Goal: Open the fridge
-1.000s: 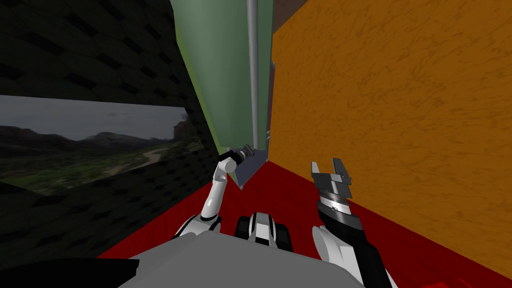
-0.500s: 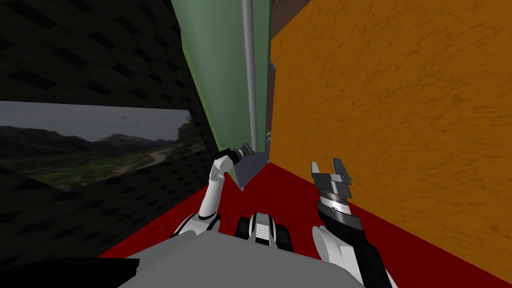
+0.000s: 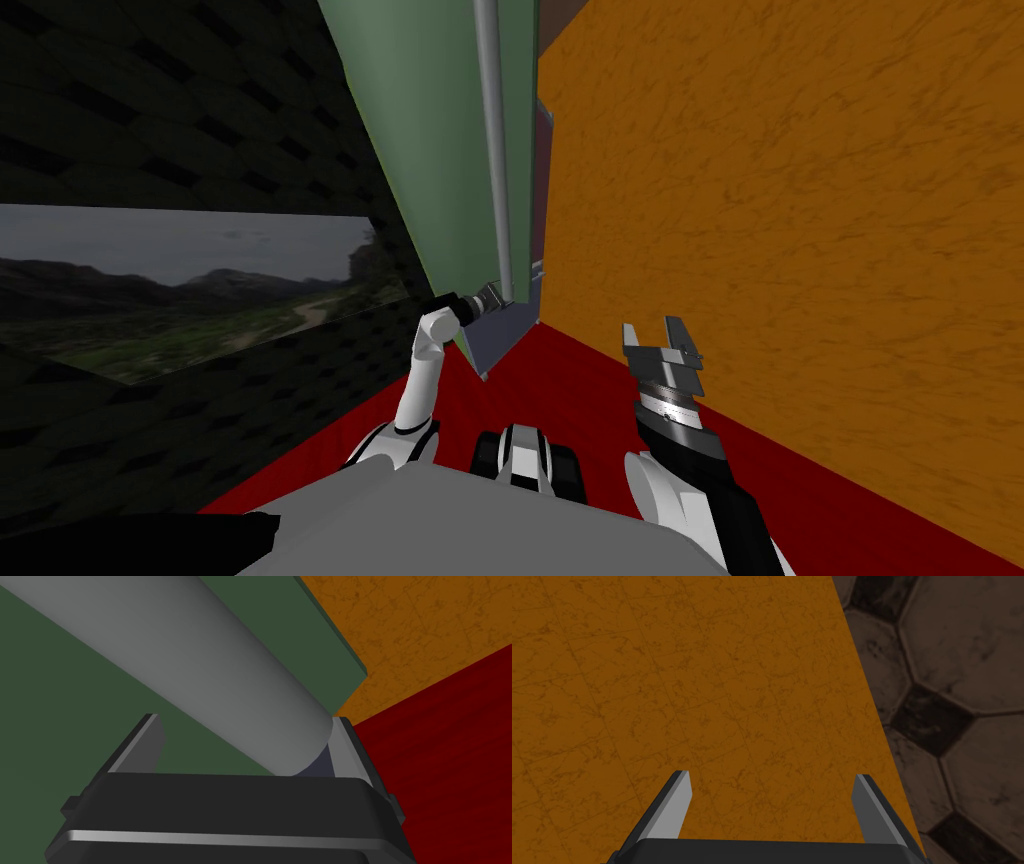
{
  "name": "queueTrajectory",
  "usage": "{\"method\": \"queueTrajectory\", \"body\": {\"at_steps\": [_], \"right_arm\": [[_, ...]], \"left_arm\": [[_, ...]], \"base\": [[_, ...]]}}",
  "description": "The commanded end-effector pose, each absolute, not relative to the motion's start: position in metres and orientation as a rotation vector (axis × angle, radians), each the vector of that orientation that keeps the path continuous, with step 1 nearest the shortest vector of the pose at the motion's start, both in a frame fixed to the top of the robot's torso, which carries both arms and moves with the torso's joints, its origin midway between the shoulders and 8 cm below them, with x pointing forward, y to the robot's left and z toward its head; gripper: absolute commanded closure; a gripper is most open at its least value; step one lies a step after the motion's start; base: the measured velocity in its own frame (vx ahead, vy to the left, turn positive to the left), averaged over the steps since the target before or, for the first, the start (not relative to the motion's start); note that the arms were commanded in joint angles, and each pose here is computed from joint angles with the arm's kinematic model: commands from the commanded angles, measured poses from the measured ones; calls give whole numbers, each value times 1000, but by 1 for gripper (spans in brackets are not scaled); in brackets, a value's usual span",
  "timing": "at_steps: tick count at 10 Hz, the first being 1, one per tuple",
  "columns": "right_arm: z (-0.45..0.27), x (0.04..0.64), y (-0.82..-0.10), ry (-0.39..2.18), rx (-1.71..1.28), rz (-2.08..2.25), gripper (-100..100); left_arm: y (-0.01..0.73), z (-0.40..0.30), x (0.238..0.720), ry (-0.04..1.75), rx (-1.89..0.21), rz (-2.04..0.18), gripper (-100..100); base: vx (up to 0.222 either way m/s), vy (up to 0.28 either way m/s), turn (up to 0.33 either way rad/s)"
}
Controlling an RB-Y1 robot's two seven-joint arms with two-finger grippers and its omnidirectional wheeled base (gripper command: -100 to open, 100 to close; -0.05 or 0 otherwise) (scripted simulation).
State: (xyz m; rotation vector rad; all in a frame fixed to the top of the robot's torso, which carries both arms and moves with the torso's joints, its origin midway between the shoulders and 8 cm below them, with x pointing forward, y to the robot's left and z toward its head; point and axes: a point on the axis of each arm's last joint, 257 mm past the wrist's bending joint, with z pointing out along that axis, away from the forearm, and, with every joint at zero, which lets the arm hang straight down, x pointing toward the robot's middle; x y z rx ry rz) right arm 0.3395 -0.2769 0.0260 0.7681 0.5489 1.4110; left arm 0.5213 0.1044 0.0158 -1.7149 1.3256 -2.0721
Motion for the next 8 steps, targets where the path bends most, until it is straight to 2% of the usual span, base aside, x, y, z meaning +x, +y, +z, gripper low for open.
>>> {"method": "queueTrajectory", "body": {"at_steps": [1,2,3,8], "right_arm": [[26,340,-277,549,768,1411,0],[26,340,-277,549,768,1411,0],[26,340,-277,549,768,1411,0],[26,340,-277,549,768,1411,0]], "left_arm": [[104,37,517,1292,-1664,-2113,-100],[104,17,519,1325,-1713,-2072,-100],[104,13,519,1331,-1726,-2062,0],[106,-4,521,1351,-1768,-2022,0]], "base": [[-1,6,-6],[8,-2,-15],[7,-4,-7],[0,0,0]]}}
